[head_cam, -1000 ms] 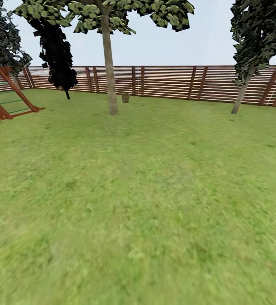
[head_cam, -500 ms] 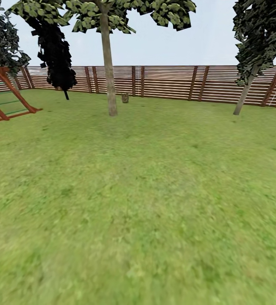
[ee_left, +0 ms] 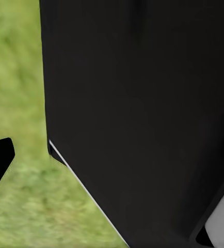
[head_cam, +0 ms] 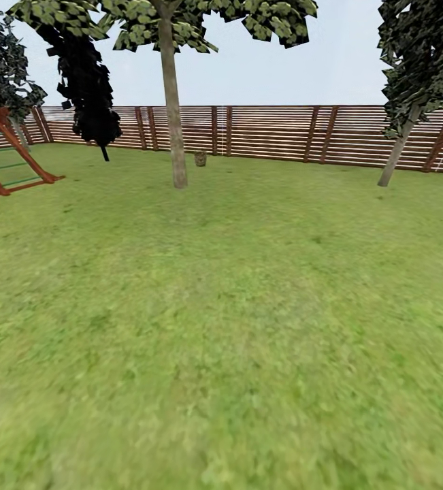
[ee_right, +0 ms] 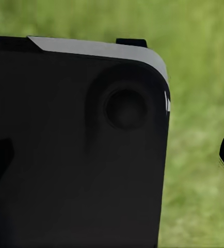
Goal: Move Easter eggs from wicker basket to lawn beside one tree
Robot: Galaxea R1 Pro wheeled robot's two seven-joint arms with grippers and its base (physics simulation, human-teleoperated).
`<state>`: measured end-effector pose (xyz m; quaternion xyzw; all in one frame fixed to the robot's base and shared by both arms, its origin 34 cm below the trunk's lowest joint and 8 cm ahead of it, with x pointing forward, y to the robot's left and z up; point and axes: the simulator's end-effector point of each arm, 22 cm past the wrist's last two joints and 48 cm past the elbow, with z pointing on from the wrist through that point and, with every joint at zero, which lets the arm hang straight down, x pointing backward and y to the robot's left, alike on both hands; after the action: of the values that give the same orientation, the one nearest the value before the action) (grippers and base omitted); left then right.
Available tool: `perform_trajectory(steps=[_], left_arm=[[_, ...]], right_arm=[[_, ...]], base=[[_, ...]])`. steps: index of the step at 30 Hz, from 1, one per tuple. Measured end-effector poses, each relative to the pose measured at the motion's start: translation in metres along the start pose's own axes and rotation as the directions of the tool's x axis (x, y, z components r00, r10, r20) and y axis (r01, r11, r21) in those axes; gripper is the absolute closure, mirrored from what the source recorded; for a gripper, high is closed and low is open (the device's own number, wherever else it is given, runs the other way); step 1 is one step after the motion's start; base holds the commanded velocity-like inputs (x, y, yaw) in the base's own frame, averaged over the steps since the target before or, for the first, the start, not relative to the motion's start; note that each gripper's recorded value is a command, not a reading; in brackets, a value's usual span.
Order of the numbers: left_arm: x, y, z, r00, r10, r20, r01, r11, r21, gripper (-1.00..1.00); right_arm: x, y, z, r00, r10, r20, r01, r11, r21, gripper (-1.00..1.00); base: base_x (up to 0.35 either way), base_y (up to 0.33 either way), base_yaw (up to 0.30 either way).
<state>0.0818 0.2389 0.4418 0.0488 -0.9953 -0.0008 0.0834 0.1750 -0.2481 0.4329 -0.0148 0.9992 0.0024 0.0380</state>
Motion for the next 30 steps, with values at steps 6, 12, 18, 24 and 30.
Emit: perform_trajectory(steps=[6, 12, 18, 24, 30], left_arm=[[0.0, 0.0001, 0.0, 1.0, 0.0, 0.0, 0.0, 1.0, 0.0, -1.0], [0.0, 0.0002, 0.0, 1.0, 0.0, 0.0, 0.0, 1.0, 0.0, -1.0], [0.0, 0.0002, 0.0, 1.0, 0.0, 0.0, 0.0, 1.0, 0.0, -1.0], [0.0, 0.0002, 0.0, 1.0, 0.0, 0.0, 0.0, 1.0, 0.0, -1.0], [0.0, -0.0001, 0.0, 1.0, 0.0, 0.0, 0.0, 1.0, 0.0, -1.0]], right_arm=[[0.0, 0.0, 0.0, 1.0, 0.0, 0.0, 0.0, 1.0, 0.0, -1.0], [0.0, 0.0001, 0.0, 1.0, 0.0, 0.0, 0.0, 1.0, 0.0, -1.0], [0.0, 0.0005, 0.0, 1.0, 0.0, 0.0, 0.0, 1.0, -0.001, -1.0], [0.0, 0.0005, 0.0, 1.0, 0.0, 0.0, 0.0, 1.0, -0.001, -1.0], [0.0001, 0.0005, 0.0, 1.0, 0.0, 0.0, 0.0, 1.0, -0.001, -1.0]], base=[[0.336, 0.0, 0.0], [0.336, 0.0, 0.0], [0.336, 0.0, 0.0], [0.336, 0.0, 0.0], [0.336, 0.0, 0.0]])
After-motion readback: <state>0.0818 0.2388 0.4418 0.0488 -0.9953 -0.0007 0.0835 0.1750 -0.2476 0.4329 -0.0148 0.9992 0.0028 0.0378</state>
